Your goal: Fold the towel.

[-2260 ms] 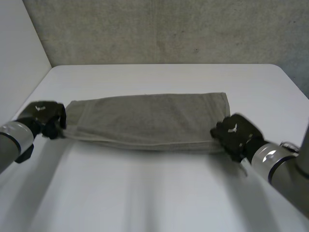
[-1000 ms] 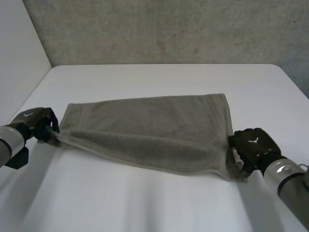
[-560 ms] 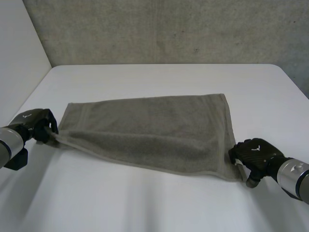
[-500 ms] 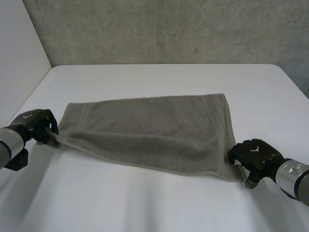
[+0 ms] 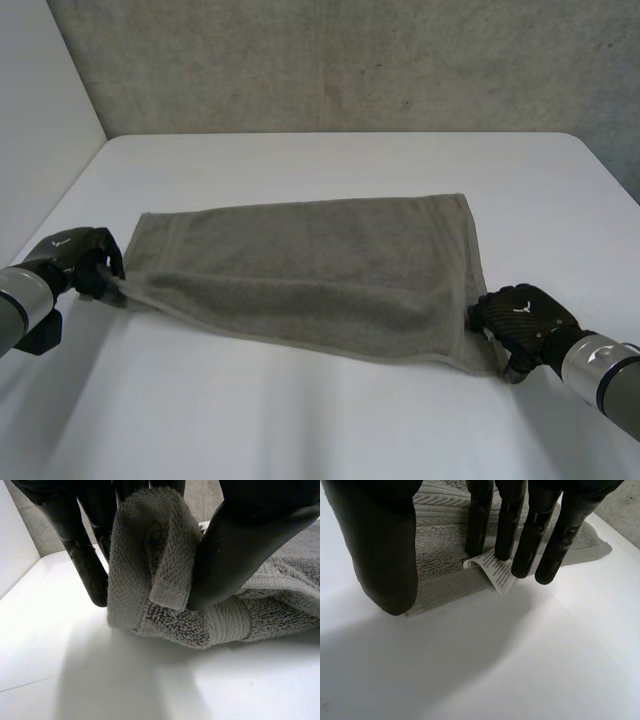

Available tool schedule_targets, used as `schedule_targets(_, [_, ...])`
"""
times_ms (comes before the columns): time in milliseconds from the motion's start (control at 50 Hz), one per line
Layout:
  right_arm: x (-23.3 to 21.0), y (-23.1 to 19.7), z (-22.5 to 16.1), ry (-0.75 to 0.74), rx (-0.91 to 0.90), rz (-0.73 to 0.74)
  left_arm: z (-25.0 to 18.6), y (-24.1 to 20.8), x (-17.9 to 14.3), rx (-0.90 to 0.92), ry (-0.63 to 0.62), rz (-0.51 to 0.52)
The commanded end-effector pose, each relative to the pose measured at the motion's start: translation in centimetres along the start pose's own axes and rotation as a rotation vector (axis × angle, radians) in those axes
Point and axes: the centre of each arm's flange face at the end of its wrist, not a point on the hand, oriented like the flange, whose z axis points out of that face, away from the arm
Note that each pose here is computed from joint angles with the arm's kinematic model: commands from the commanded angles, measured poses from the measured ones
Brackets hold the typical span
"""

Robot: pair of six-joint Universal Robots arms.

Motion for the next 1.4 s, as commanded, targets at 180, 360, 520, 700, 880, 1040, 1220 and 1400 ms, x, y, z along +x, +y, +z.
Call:
schedule_targets(180, [-0.2, 0.1, 0.0, -0.007, -0.008, -0.003, 0.0, 0.0, 0.1, 0.0, 0.003, 0.001])
schedule_targets(360, [0.1, 0.0, 0.1, 0.005, 0.007, -0.004, 0.0, 0.0, 0.1, 0.0, 0.003, 0.001])
schedule_targets(520, [0.1, 0.1, 0.5, 0.017, 0.023, -0.005, 0.0, 0.1, 0.1, -0.003, 0.004, 0.001])
schedule_targets(700, [-0.1, 0.6, 0.9, 0.008, 0.012, 0.012, 0.0, 0.1, 0.2, -0.003, 0.005, 0.001])
schedule_targets(880, [-0.1, 0.5, 0.9, 0.013, 0.02, 0.008, 0.0, 0.2, 0.2, -0.006, 0.007, 0.001])
schedule_targets(1040, [0.0, 0.3, 0.8, 0.015, 0.024, 0.006, 0.0, 0.2, 0.2, -0.006, 0.007, 0.002])
schedule_targets(1220, [-0.4, 0.1, 0.7, 0.008, 0.032, 0.0, 0.0, 0.2, 0.2, -0.006, 0.007, 0.001])
schedule_targets(1400, [-0.3, -0.5, 0.5, 0.013, 0.051, 0.042, 0.0, 0.2, 0.2, -0.008, 0.007, 0.0])
